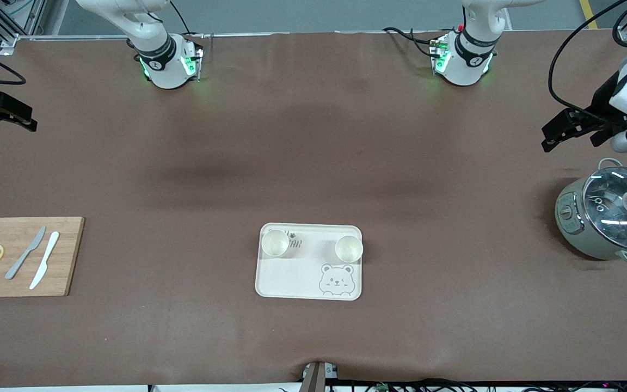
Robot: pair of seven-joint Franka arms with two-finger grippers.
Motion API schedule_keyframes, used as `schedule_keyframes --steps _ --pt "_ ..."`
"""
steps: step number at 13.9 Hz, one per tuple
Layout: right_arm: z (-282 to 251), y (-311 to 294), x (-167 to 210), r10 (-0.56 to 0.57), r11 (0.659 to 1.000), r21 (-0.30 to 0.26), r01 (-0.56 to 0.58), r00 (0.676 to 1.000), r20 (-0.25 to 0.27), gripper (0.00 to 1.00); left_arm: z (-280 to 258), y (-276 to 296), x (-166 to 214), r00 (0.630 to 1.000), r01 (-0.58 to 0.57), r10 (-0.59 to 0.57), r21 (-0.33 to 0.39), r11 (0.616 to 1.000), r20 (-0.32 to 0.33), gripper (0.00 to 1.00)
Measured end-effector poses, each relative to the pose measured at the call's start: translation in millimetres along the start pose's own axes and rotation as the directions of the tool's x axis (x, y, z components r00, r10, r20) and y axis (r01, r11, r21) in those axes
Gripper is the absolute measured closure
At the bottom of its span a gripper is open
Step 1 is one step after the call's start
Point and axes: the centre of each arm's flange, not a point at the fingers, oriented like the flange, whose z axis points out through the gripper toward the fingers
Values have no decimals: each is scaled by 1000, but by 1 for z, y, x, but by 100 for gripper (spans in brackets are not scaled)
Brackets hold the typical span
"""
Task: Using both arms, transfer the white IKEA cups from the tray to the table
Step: 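Move the left gripper out toward the tray while the right gripper follows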
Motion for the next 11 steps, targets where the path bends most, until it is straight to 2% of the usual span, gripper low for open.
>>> schedule_keyframes --steps 8,11 --pt "0 0 0 1 1000 0 -1 1000 0 0 6 -1 13 1000 3 -2 -7 1000 7 0" --pt "2 3 1 6 1000 1 -6 1000 4 0 29 7 24 998 40 -40 -7 999 43 0"
